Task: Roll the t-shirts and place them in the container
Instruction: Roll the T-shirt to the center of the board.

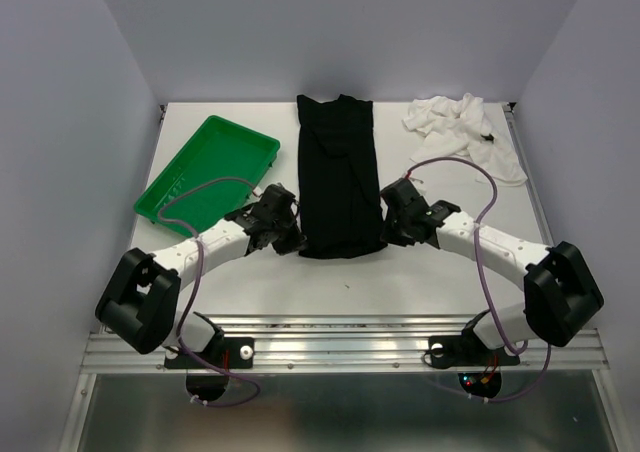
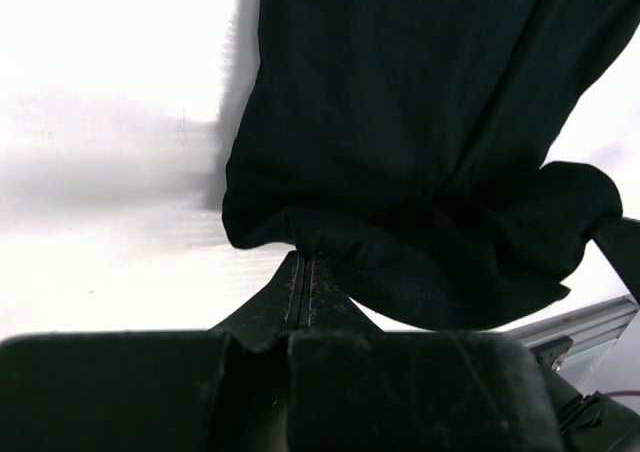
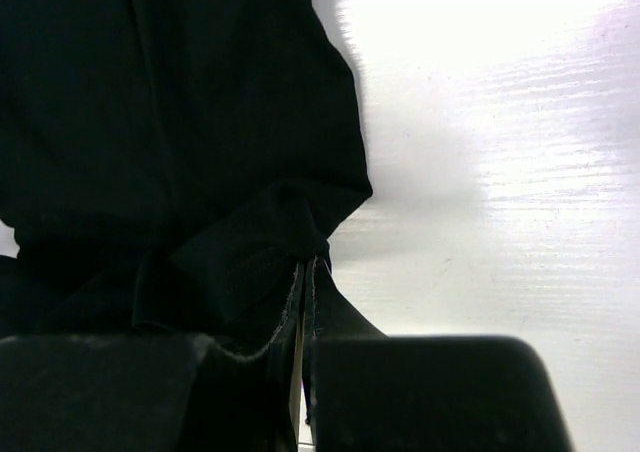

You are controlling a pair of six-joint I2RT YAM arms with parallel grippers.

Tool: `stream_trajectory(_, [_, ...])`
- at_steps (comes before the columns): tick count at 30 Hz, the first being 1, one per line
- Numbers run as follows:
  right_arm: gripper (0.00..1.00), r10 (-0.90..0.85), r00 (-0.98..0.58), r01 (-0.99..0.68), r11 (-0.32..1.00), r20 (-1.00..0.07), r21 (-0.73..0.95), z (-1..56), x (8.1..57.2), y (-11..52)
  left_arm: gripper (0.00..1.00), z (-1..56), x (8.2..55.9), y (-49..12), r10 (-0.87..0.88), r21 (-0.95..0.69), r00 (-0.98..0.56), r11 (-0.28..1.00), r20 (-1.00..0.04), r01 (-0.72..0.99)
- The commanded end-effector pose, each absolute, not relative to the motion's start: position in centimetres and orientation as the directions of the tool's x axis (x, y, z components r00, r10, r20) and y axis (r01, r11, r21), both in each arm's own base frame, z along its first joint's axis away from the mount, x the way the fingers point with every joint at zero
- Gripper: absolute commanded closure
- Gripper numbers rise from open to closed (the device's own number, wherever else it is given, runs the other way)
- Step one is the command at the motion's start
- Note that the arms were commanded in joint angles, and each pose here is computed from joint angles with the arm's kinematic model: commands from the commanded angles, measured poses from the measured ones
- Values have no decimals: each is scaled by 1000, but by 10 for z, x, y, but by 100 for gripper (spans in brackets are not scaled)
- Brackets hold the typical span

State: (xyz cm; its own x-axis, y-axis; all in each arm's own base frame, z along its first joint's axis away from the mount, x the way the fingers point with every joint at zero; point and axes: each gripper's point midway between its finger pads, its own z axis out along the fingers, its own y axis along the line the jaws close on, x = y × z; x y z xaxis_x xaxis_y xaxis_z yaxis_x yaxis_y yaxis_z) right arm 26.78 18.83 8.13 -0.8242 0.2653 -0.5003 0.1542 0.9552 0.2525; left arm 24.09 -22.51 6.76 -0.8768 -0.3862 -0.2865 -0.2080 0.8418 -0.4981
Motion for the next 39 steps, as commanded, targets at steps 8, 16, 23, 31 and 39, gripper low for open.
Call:
stream_trajectory(8, [99, 280, -788, 169, 955, -549, 244, 87, 301, 184, 100, 83, 278, -234, -411, -512, -847, 835, -338, -200])
stream_trajectory(16, [99, 282, -791, 178, 955, -543, 237, 79, 320, 186, 100, 68, 284, -227, -405, -445, -848, 864, -342, -233])
stream_trajectory(23, [66, 297, -772, 176, 949, -562, 260, 92, 331, 189, 56, 71, 289, -218, -411, -407, -834, 878, -368, -253])
stream_trajectory(31, [58, 353, -714, 158, 923, -605, 351, 133, 319, 184, 43, 141, 298, -189, -465, -418, -707, 871, -533, -258])
stream_trajectory(39, [76, 344, -783, 165, 918, -519, 360, 101, 283, 179, 86, 137, 268, -214, -351, -427, -769, 897, -534, -113])
